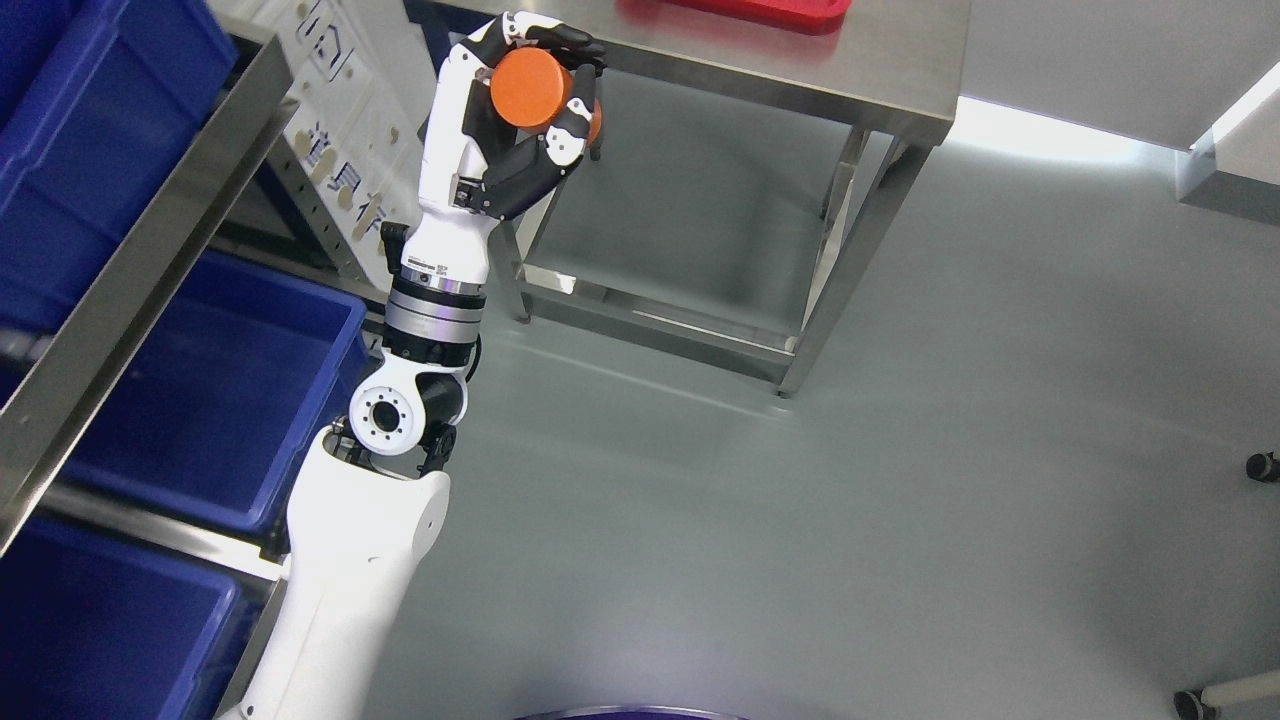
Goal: Grab orange capacitor from left shelf to right desk
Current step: 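Carry the capacitor in the left hand while turning toward the steel table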
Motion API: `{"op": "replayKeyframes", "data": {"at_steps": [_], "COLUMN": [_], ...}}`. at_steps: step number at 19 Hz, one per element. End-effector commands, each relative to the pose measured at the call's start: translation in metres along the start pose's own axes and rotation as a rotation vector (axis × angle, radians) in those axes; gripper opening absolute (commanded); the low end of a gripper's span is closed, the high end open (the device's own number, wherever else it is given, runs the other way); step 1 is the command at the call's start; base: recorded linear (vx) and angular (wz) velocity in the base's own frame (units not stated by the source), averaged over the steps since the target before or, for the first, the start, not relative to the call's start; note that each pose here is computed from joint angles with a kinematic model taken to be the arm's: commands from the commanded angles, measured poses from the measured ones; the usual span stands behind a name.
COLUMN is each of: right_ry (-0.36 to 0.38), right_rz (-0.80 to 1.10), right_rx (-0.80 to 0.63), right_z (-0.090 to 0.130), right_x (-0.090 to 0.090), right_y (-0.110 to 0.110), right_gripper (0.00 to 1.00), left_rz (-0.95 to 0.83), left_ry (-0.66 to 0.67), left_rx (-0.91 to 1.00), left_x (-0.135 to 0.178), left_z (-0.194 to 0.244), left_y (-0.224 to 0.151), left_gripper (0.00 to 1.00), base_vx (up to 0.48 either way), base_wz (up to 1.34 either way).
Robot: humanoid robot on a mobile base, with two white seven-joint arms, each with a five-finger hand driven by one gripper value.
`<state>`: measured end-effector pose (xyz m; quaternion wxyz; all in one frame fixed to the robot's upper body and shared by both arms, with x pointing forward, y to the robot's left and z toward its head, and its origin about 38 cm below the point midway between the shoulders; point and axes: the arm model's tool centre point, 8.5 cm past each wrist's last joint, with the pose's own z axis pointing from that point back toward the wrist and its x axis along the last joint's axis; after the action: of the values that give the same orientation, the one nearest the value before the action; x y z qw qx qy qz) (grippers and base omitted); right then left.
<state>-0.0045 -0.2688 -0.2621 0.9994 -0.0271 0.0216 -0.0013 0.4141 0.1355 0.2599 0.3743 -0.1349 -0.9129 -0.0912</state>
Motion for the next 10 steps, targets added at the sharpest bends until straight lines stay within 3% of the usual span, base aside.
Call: {"op": "replayKeyframes", "data": {"at_steps": [1,10], "right_ry": [-0.035,-0.035], "right_rz": [-0.01,-0.01], "right_rx": [-0.018,-0.018], "right_z": [0.0,0.0], "right_x": [0.012,0.013], "right_y": [-0.011,-0.011], "right_gripper": [1.0,1.0], "left_rz": [0.034,0.042], "left_ry": [0.008,-0.009], "left_rx": [-0.111,-0.143], "left_x": [-0.003,0.001], "left_z": [-0.001,-0.008], "left_y": [-0.036,-0.046], "left_gripper": [0.03,0.03], "base_vx": [0.445,0.496], "base_wz": [-0.33,-0.13]}}
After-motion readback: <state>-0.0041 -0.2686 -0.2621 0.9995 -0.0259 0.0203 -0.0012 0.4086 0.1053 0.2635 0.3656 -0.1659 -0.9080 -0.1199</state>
